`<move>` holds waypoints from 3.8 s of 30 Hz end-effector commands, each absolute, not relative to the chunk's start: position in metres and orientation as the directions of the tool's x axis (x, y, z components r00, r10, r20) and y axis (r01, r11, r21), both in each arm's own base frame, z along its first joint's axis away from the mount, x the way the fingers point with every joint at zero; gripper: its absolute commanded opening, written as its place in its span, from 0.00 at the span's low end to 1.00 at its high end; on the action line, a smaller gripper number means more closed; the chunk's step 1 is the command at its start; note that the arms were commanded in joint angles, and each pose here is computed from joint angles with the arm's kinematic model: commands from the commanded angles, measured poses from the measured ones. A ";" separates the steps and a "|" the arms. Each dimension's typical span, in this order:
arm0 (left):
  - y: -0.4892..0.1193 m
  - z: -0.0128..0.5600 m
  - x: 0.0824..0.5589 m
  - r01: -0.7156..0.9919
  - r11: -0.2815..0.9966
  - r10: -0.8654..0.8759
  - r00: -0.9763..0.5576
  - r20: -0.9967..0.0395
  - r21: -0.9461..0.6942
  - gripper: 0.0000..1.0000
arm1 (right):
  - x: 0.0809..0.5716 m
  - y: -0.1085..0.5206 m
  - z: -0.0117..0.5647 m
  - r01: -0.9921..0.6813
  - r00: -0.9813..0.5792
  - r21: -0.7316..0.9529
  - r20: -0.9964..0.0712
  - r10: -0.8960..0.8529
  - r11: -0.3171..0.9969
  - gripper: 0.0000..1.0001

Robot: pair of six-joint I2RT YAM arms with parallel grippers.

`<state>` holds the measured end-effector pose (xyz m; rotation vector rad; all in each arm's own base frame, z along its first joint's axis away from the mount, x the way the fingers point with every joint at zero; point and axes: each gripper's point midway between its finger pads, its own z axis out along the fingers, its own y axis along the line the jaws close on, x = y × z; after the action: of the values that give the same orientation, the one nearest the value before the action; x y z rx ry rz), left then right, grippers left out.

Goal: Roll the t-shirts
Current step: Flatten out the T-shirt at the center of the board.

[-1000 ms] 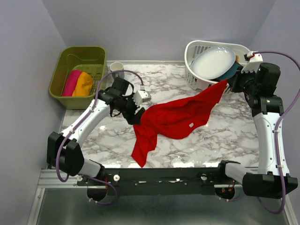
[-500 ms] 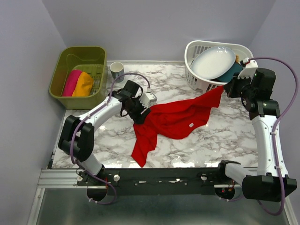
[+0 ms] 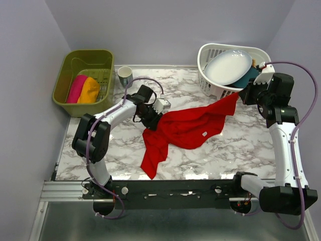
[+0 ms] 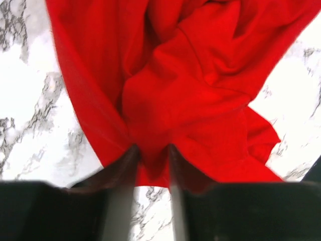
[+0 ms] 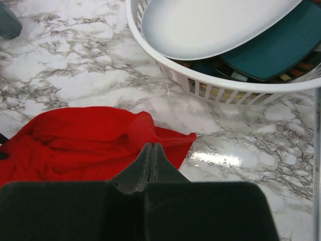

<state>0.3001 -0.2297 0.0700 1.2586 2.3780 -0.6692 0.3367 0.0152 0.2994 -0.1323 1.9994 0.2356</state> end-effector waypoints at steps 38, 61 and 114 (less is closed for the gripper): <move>-0.306 0.150 0.269 0.907 0.333 0.652 -0.420 -0.631 -0.259 0.73 | 0.349 0.021 0.293 -0.231 -0.423 0.139 -0.906 0.029 0.963 0.01; -0.362 0.088 0.295 0.854 0.520 0.739 -0.442 -0.508 0.013 0.60 | 0.352 0.015 0.282 -0.214 -0.430 0.110 -0.903 0.007 0.971 0.00; -0.227 0.312 0.224 0.992 0.079 0.683 -0.128 -0.719 -0.102 0.00 | 0.309 0.040 0.419 -0.339 -0.188 0.056 -0.982 -0.010 0.939 0.00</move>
<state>0.2984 -0.2487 0.3394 1.5154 1.7436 -0.5891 0.3356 0.0273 0.4273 -0.2174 1.7033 0.2393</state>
